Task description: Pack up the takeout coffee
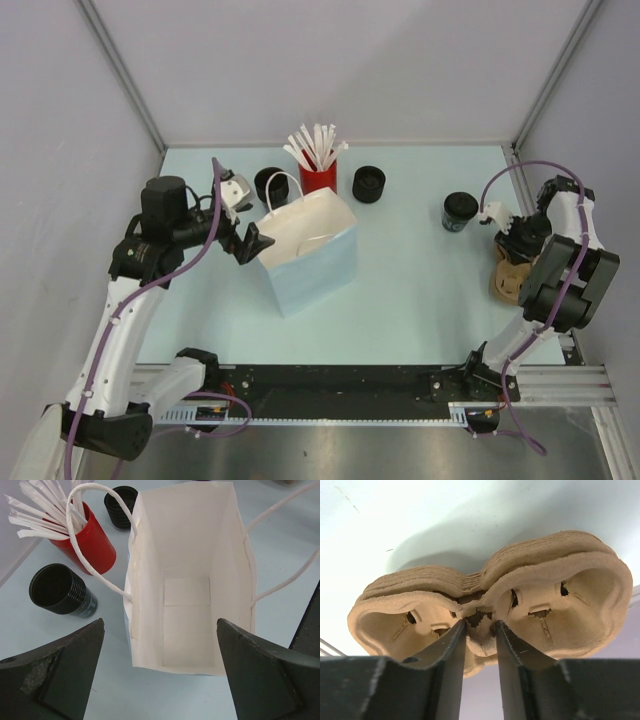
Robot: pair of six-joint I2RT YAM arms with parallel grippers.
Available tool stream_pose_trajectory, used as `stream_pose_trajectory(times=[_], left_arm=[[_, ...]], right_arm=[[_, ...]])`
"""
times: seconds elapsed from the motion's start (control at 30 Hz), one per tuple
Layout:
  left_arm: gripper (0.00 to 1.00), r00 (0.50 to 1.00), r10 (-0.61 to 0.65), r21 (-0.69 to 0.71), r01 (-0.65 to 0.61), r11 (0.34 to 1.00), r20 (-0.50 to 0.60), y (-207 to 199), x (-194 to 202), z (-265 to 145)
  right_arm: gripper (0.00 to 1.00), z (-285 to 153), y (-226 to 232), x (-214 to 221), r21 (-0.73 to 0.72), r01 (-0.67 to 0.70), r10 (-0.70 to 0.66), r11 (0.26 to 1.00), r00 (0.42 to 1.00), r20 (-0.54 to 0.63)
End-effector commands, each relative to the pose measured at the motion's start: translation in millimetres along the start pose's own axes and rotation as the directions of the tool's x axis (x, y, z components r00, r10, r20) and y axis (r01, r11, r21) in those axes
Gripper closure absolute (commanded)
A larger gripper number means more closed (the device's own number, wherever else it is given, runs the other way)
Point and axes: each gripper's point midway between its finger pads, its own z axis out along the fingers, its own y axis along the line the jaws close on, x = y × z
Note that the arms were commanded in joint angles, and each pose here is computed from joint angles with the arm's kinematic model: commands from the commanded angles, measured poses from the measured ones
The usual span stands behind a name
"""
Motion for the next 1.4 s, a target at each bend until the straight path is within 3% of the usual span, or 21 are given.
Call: stream_pose_trajectory(times=[0.0, 0.33, 0.67, 1.0, 1.37], left_arm=[[0.00, 0.999, -0.003, 0.012, 0.003, 1.000, 0.035, -3, -8, -2], [0.01, 0.999, -0.005, 0.020, 0.004, 1.000, 0.042, -5, -9, -2], [0.01, 0.999, -0.006, 0.023, 0.005, 1.000, 0.048, -7, -9, -3], [0.01, 0.998, 0.000, 0.025, -0.001, 1.000, 0.058, -9, -11, -5], [0.00, 0.998, -0.003, 0.034, 0.000, 0.999, 0.062, -11, -10, -5]], right_arm=[[0.69, -26, -8, -12, 0.081, 0.026, -0.028, 0.996, 0.999, 0.026], [0.73, -48, -5, -20, 0.140, 0.042, -0.048, 0.989, 0.998, 0.036], [0.71, -53, 1, -31, 0.151, -0.044, 0.033, 0.988, 0.997, 0.075], [0.72, -69, -6, -53, 0.118, -0.229, 0.208, 0.966, 0.964, 0.165], [0.71, -54, 4, -58, 0.091, -0.426, 0.416, 0.900, 0.902, 0.113]])
